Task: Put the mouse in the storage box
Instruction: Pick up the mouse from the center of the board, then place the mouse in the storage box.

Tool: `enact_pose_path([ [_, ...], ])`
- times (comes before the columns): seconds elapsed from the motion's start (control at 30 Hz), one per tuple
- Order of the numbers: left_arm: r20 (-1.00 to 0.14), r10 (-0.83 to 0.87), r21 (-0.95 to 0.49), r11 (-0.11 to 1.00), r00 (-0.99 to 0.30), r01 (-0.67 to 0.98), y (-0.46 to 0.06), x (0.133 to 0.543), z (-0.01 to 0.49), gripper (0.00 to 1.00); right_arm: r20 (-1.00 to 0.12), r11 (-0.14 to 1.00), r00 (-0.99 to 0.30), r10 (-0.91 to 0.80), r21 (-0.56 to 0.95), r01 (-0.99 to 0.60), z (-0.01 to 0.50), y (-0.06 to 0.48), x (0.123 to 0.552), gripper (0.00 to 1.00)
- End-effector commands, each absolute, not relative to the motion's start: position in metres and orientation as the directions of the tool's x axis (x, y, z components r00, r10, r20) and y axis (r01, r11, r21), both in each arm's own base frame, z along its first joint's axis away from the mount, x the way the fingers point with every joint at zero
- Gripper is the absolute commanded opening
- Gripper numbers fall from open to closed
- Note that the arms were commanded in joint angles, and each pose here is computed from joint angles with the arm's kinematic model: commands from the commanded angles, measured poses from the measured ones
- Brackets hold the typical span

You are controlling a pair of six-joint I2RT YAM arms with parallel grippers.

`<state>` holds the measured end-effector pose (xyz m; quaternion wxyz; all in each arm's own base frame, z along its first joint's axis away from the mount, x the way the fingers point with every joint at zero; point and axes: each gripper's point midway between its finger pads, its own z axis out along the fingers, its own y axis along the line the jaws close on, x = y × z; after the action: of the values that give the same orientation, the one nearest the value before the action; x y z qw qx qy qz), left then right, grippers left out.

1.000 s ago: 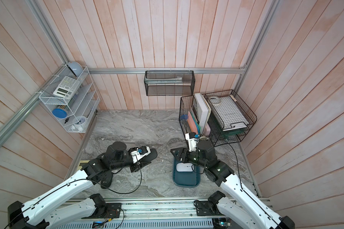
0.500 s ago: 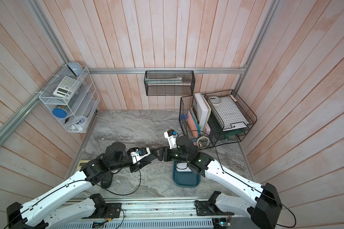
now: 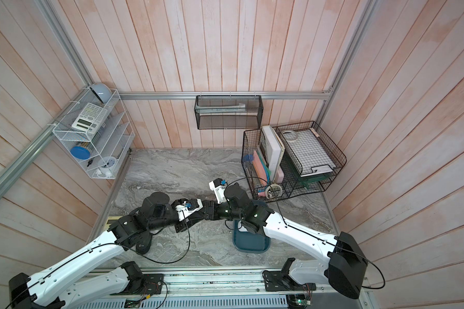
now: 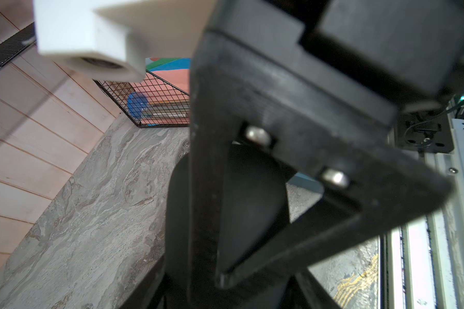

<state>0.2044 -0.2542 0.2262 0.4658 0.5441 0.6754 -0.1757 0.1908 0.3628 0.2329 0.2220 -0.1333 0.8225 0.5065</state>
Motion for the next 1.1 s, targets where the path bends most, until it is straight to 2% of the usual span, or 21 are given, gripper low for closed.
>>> enact_pose_path([
  [0.0,-0.828,0.558,0.297,0.351,0.056,0.888,-0.255,0.206,0.233,0.46,-0.506,0.420,-0.862,0.008,0.784,-0.456,0.244,0.372,0.190,0.49],
  [0.27,-0.826,0.561,0.294,0.356,0.049,0.887,-0.254,0.207,0.232,0.49,-0.510,0.422,-0.860,0.012,0.782,-0.458,0.246,0.372,0.191,0.32],
  [0.47,-0.825,0.563,0.293,0.357,0.046,0.887,-0.254,0.206,0.230,0.53,-0.512,0.441,-0.859,0.014,0.774,-0.455,0.246,0.370,0.192,0.28],
  [0.53,-0.826,0.562,0.291,0.359,0.043,0.887,-0.254,0.207,0.230,0.64,-0.519,0.446,-0.854,0.016,0.769,-0.459,0.248,0.368,0.193,0.28],
  [0.6,-0.825,0.563,0.294,0.366,0.041,0.883,-0.253,0.207,0.230,0.99,-0.528,0.454,-0.849,0.019,0.761,-0.463,0.249,0.366,0.194,0.27],
  [1.07,-0.827,0.560,0.310,0.377,0.052,0.873,-0.249,0.207,0.233,1.00,-0.548,0.508,-0.835,0.059,0.736,-0.447,0.251,0.343,0.211,0.27],
])
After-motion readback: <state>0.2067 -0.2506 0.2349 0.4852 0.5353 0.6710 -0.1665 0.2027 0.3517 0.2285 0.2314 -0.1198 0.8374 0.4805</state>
